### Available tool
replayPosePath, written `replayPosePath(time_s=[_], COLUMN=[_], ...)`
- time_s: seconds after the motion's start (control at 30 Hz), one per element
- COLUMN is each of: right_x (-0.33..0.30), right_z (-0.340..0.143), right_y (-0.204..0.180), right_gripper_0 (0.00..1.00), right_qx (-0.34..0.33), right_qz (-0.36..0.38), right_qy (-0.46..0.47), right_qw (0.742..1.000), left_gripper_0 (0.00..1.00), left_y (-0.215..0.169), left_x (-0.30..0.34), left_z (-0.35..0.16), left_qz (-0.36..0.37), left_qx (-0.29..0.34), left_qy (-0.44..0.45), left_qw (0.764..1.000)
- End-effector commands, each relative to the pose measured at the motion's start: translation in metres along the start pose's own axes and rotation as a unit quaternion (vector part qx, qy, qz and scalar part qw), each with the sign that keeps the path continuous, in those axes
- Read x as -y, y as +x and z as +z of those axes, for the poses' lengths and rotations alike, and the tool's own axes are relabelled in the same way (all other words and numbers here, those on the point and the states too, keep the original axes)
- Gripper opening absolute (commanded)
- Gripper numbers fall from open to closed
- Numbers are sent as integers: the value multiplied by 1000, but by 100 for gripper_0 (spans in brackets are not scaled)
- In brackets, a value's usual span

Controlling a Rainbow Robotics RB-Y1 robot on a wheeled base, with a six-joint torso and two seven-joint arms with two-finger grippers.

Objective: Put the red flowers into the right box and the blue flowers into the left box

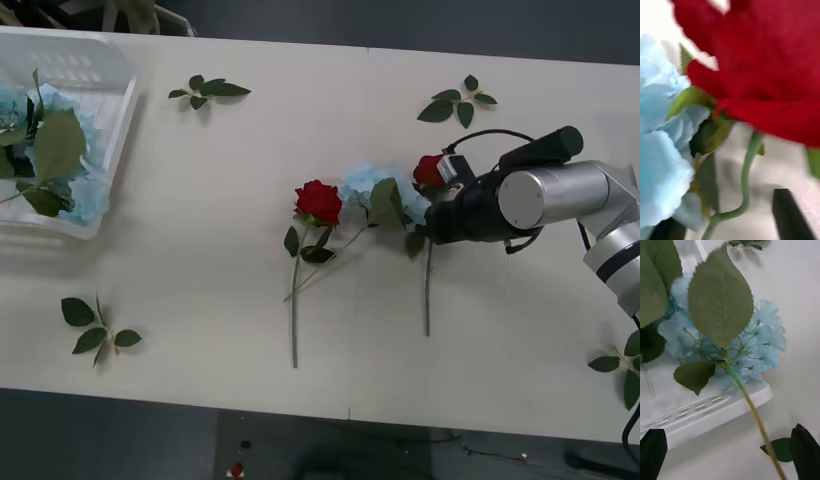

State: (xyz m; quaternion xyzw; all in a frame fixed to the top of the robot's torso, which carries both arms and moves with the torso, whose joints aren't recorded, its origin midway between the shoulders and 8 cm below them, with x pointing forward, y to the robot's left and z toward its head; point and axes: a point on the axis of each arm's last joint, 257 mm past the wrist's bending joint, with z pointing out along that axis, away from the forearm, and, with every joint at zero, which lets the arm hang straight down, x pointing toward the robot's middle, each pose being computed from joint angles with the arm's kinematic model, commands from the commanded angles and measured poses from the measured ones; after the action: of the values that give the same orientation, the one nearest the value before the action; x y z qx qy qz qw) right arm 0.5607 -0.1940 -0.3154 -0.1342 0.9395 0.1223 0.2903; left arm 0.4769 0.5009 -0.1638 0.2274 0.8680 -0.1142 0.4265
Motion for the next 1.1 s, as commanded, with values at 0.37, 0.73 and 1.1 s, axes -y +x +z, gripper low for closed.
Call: replayPosePath(time_s=[0.37, 0.73, 1.1], right_x=[-13, -5, 47], right_z=[15, 8, -66], right_y=[-21, -27, -38], right_gripper_0=[0, 0, 0], right_qx=[8, 11, -26], right_qz=[-18, -18, 0], right_qy=[5, 10, 23], right_qw=[1000, 1000, 999], left_gripper_0=[96, 95, 95], left_y=[-101, -162, -155], left_x=[9, 86, 163], left_z=[-85, -37, 67], left_qz=[53, 164, 158], left_qx=[85, 95, 75], left_qy=[32, 61, 42], left_qw=[994, 980, 984])
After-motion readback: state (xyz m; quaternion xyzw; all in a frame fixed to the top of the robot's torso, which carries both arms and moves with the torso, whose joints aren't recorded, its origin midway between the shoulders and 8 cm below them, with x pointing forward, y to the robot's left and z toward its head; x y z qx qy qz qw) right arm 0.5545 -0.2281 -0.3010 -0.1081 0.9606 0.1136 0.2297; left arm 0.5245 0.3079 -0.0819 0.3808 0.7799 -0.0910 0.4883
